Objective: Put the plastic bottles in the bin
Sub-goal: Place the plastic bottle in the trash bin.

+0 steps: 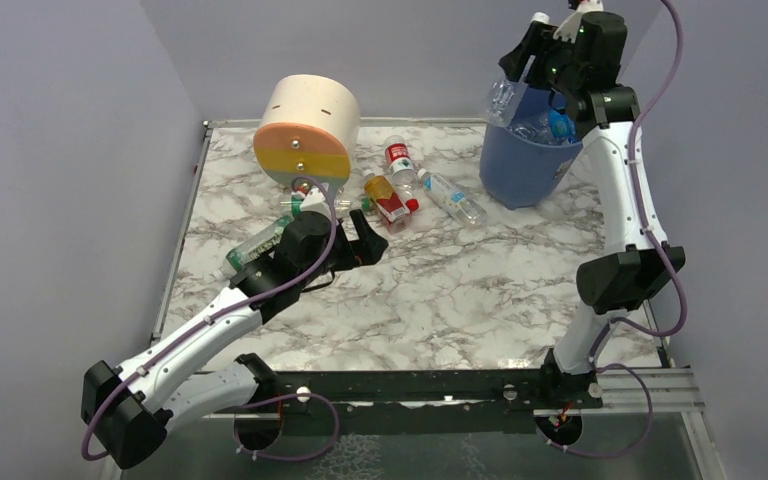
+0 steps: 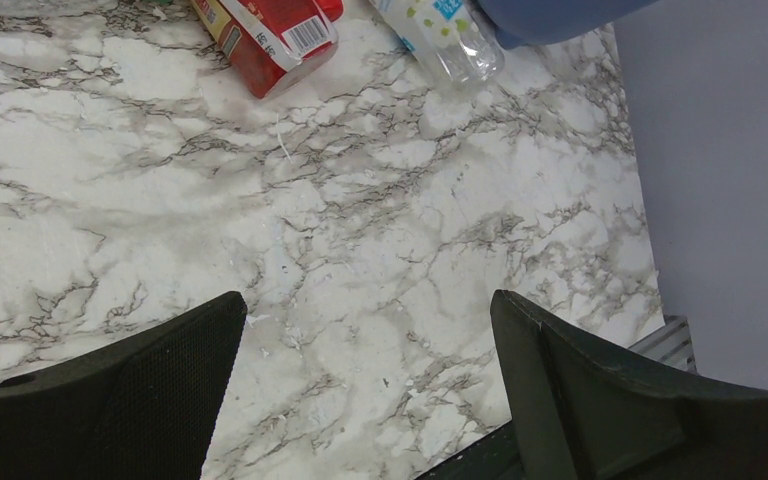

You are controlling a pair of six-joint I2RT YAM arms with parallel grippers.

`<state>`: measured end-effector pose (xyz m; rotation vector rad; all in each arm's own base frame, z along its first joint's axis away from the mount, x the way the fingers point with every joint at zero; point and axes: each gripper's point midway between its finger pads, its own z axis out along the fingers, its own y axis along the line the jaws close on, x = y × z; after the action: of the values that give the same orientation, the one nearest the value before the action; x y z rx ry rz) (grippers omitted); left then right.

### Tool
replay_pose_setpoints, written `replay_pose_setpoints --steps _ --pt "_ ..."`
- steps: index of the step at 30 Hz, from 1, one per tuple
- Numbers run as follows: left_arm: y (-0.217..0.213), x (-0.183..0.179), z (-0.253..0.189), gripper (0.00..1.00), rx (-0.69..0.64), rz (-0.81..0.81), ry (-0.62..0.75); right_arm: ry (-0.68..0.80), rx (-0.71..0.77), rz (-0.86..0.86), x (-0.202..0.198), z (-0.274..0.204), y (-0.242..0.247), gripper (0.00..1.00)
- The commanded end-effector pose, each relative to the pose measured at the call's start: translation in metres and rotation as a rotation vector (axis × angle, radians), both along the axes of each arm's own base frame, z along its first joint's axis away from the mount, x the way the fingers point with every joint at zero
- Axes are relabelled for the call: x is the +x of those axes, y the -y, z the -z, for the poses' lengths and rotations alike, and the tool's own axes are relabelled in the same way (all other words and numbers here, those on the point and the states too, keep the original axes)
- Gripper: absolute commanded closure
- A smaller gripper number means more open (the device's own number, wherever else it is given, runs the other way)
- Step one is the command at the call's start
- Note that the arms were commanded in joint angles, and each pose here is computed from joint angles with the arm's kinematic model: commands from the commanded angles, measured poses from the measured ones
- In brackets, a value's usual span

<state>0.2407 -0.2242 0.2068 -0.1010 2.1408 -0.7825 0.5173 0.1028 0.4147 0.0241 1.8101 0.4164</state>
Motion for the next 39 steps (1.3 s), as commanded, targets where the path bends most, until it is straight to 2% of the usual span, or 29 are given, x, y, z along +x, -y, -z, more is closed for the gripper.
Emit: replay_pose_setpoints --steps 1,8,18,20,22,24,25,34,39 --pt "0.008 0.002 -0.012 0.01 -0.017 0.040 0.033 0.052 0.067 0.060 0.020 -0.011 0.029 0.34" --pt "0.012 0.002 -0.003 0.01 -0.019 0.057 0.015 0.084 0.115 0.139 0.041 -0.003 0.064 0.34" --pt "0.015 0.004 -0.001 0.01 -0.017 0.061 0.016 0.065 0.110 0.173 0.077 0.031 0.085 0.34" --pt "0.015 0.004 -0.002 0.01 -0.021 0.061 0.022 0.053 0.106 0.180 0.080 0.038 0.088 0.29" --pt "0.015 0.005 -0.002 0.01 -0.018 0.061 0.024 0.044 0.099 0.184 0.082 0.044 0.089 0.19" --pt "0.015 0.005 0.000 0.01 -0.014 0.061 0.021 0.038 0.095 0.193 0.081 0.046 0.091 0.07" --pt "0.015 0.005 0.000 0.01 -0.012 0.061 0.019 0.037 0.095 0.193 0.080 0.045 0.091 0.05" --pt "0.011 0.001 -0.003 0.01 -0.024 0.050 0.023 0.033 0.107 0.128 0.061 0.031 0.079 0.04" --pt "0.009 0.000 -0.004 0.01 -0.023 0.049 0.026 0.018 0.148 0.003 0.033 0.030 0.047 0.04"
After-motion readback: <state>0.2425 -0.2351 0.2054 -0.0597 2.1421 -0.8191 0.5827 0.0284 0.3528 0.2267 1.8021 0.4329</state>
